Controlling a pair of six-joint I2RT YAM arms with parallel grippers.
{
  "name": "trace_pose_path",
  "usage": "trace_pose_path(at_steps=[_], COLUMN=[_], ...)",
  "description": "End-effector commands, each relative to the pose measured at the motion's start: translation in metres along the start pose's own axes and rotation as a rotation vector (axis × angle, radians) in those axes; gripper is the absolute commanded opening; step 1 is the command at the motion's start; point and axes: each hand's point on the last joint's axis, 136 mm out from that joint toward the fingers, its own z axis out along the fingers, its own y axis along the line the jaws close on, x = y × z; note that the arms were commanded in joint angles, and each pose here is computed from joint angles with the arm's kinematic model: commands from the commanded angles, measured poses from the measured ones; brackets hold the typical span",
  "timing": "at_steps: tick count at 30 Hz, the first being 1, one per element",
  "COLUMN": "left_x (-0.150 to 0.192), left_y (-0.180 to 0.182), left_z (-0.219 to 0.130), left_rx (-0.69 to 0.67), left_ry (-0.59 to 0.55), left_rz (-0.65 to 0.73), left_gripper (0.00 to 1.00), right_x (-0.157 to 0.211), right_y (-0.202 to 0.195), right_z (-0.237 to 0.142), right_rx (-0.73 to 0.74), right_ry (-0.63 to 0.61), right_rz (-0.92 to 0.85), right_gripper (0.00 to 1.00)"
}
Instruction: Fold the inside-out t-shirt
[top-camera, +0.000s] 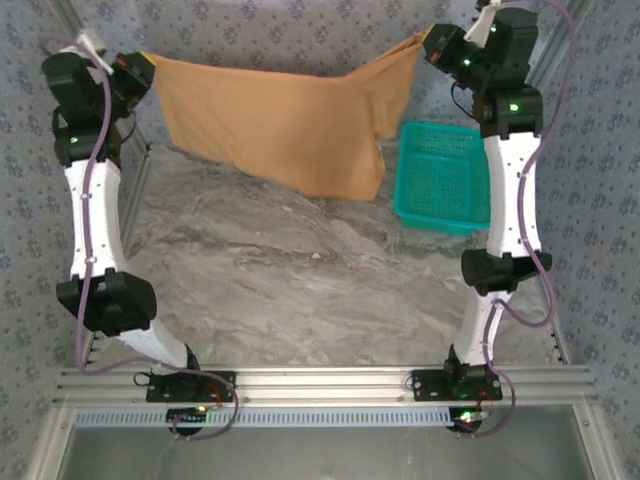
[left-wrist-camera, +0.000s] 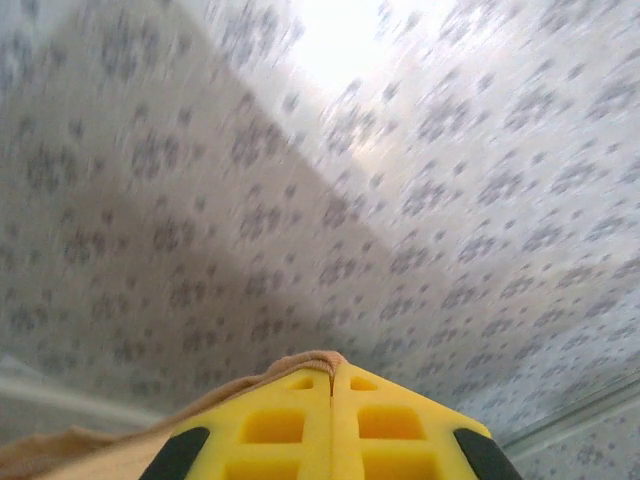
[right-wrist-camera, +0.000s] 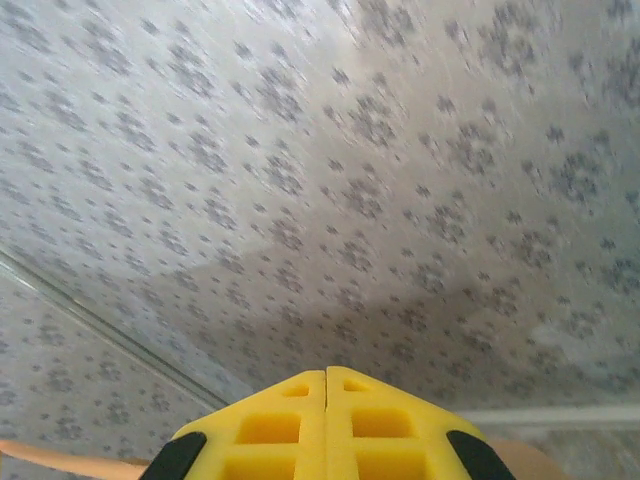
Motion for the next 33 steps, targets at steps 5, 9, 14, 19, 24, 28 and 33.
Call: trace_pose_path(at_steps=[5,9,14,19,24,28,33], left_x=[0.021,0.098,0.205,0.282,0.326,0.341,0.345], left_y=[0.009,0.067,0.135,0.179,0.201,0.214,0.217], left_z=[-0.04,-0.061,-0.119,-0.17,-0.197,-0.214,-0.227], left_rx=[0.015,-0.075,-0.236,-0.378,-0.479,-0.567,-0.599], left_ry=[-0.014,0.081,0.199,0.289,0.395,0.424,0.401], left_rz=[0.043,-0.029,-0.119,-0.206,-0.257,-0.293,-0.295], left_gripper=[0.0,0.0,0.0,0.0,0.0,0.0,0.0], right_x=[0.024,0.109,0.237,0.351,0.422,0.455,0.468], right_y=[0.059,0.042,0.005,-0.062,-0.104,-0.115,-0.12], right_z=[-0.043,-0.044,-0.082,-0.144,-0.184,-0.205,-0.227], right_rx=[-0.154,-0.123,-0.028,0.106,0.16,0.179,0.194], right_ry=[0.031,0.193,0.368,0.517,0.656,0.722,0.759], right_rz=[-0.107,-0.114,-0.111,-0.03,0.053,0.102,0.091], right_gripper=[0.0,0.0,0.0,0.0,0.0,0.0,0.0])
